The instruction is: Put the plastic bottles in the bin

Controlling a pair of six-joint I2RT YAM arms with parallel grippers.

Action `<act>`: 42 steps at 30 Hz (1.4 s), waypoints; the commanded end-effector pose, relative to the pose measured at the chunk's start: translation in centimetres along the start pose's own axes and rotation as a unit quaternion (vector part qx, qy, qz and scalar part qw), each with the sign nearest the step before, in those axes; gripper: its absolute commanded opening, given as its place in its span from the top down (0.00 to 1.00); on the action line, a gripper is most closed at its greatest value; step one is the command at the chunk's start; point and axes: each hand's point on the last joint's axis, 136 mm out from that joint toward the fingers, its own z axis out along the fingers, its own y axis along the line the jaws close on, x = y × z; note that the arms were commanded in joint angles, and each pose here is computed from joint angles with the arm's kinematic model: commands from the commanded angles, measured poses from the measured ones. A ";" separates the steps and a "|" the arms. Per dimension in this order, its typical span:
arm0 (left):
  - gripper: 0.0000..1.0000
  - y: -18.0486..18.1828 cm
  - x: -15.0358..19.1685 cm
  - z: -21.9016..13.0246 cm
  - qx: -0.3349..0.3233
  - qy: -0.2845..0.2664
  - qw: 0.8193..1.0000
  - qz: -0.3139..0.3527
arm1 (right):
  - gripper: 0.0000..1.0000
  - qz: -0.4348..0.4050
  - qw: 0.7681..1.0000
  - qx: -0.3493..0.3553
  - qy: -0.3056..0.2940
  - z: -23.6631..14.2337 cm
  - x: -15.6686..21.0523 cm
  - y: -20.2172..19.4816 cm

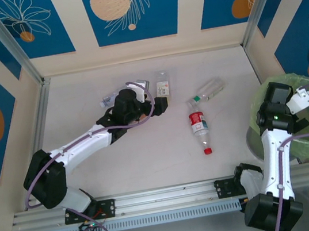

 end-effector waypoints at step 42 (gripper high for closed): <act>0.00 5.9 0.6 -1.9 -0.103 -0.024 0.993 -0.059 | 0.02 -0.045 0.908 -0.414 -0.051 -15.2 -5.7 9.1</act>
